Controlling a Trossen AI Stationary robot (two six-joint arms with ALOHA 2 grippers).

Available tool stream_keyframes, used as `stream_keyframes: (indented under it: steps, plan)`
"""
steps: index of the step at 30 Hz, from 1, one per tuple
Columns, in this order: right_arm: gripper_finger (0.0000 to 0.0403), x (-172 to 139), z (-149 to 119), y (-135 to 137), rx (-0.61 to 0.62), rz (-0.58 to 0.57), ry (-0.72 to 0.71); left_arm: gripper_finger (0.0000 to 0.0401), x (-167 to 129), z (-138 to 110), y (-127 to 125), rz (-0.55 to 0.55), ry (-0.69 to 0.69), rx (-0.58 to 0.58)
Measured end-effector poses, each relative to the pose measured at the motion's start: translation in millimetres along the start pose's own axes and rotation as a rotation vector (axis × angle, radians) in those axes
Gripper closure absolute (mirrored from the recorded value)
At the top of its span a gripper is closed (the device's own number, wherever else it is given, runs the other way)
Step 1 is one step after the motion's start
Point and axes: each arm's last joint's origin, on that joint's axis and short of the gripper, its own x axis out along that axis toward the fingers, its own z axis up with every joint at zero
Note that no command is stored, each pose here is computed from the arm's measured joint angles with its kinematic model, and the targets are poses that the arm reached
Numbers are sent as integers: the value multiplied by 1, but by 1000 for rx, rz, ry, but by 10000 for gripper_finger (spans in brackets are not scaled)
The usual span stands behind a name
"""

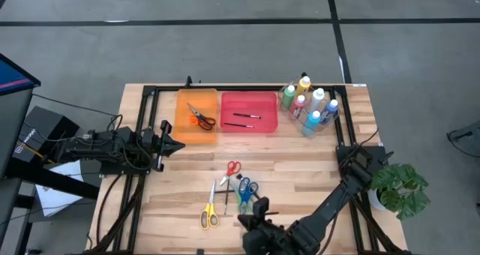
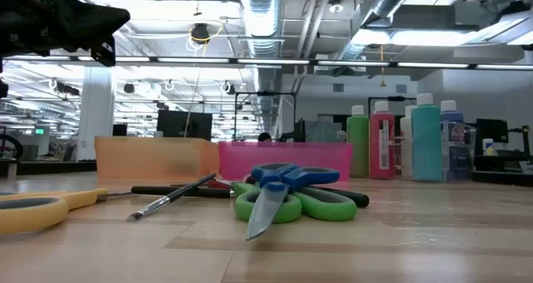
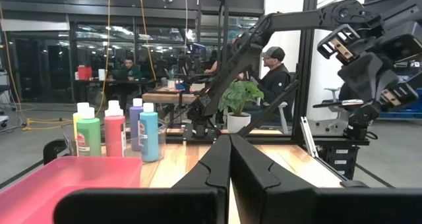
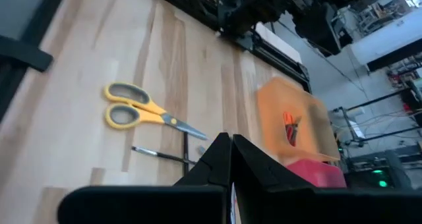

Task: Pick & Place Paint Supplies
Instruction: Put the black paintbrush into the pink bin

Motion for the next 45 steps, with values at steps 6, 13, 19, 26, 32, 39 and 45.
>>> stream_keyframes:
  steps: [6, 13, 19, 26, 32, 39, 45]
  plan:
    - [403, 5, -6, -5, -59, -17, 52, 399, 0, 0, 0, 0, 0, 0]
    - [403, 11, -7, -24, -77, -33, 98, 399, 0, 0, 0, 0, 0, 0]
    - [403, 32, -19, -46, -126, -17, 249, 399, 0, 0, 0, 0, 0, 0]
    - [403, 60, -34, -80, -193, -46, 433, 399, 0, 0, 0, 0, 0, 0]
    - [403, 62, -39, -122, -160, -6, 484, 399, 0, 0, 0, 0, 0, 0]
    - [403, 39, -66, -145, 31, 110, 223, 399, 0, 0, 0, 0, 0, 0]
    - [403, 26, -93, -157, 204, 242, -238, 399, 0, 0, 0, 0, 0, 0]
